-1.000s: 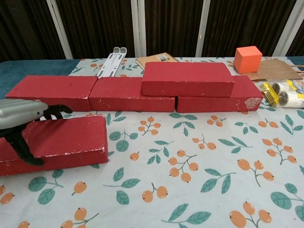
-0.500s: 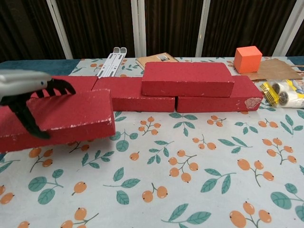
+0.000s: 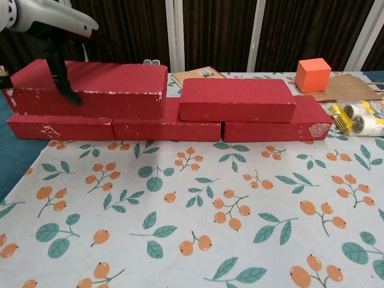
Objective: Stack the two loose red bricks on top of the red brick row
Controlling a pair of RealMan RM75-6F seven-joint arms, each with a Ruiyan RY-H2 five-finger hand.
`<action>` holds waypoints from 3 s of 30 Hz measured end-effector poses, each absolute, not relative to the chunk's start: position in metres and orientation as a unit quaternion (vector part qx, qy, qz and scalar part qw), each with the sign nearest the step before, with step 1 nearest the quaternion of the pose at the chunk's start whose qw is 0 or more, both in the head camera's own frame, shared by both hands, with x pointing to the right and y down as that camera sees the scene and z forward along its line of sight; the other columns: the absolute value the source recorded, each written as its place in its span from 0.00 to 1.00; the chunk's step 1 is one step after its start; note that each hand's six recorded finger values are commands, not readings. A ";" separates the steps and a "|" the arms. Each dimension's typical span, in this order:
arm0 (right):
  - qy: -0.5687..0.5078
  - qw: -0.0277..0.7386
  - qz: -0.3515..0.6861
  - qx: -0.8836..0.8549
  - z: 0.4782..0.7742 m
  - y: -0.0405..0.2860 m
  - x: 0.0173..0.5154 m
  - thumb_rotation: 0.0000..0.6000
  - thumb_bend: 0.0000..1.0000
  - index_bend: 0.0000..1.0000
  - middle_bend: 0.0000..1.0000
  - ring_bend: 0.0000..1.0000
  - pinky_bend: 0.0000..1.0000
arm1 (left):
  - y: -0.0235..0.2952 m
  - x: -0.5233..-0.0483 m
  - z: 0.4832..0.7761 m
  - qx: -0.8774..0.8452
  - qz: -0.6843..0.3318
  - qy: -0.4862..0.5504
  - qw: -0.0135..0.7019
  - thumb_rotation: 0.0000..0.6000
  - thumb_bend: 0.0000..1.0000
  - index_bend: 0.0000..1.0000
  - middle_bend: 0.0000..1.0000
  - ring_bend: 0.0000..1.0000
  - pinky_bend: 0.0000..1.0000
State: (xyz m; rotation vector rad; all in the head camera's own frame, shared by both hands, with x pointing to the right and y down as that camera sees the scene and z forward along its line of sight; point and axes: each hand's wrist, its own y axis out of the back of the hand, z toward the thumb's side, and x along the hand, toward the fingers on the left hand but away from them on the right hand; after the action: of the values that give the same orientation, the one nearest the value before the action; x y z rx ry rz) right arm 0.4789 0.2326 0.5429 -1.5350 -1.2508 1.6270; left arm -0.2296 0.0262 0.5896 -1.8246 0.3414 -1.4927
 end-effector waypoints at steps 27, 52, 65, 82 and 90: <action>-0.464 0.270 0.641 -0.549 0.556 0.228 0.487 1.00 0.00 0.00 0.04 0.00 0.00 | -0.033 -0.221 0.688 -0.709 -0.582 0.120 0.380 1.00 0.01 0.23 0.27 0.26 0.27; -0.472 0.272 0.637 -0.545 0.550 0.228 0.492 1.00 0.00 0.00 0.04 0.00 0.00 | -0.033 -0.204 0.697 -0.709 -0.577 0.130 0.384 1.00 0.01 0.23 0.27 0.26 0.28; -0.473 0.272 0.636 -0.545 0.549 0.229 0.492 1.00 0.00 0.00 0.04 0.00 0.00 | -0.029 -0.200 0.694 -0.711 -0.576 0.132 0.382 1.00 0.01 0.23 0.27 0.26 0.28; -0.472 0.271 0.639 -0.544 0.550 0.229 0.492 1.00 0.00 0.00 0.04 0.00 0.00 | -0.028 -0.195 0.696 -0.712 -0.575 0.134 0.380 1.00 0.01 0.23 0.27 0.26 0.28; -0.471 0.271 0.639 -0.545 0.550 0.229 0.491 1.00 0.00 0.00 0.04 0.00 0.00 | -0.028 -0.198 0.696 -0.710 -0.577 0.136 0.380 1.00 0.01 0.23 0.27 0.26 0.28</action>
State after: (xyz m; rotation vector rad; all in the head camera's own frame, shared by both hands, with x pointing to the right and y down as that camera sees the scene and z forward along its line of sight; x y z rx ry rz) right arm 0.4914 0.2292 0.5502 -1.4674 -1.2698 1.7205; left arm -0.1978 -0.0280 0.6965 -1.8143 0.3485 -1.4732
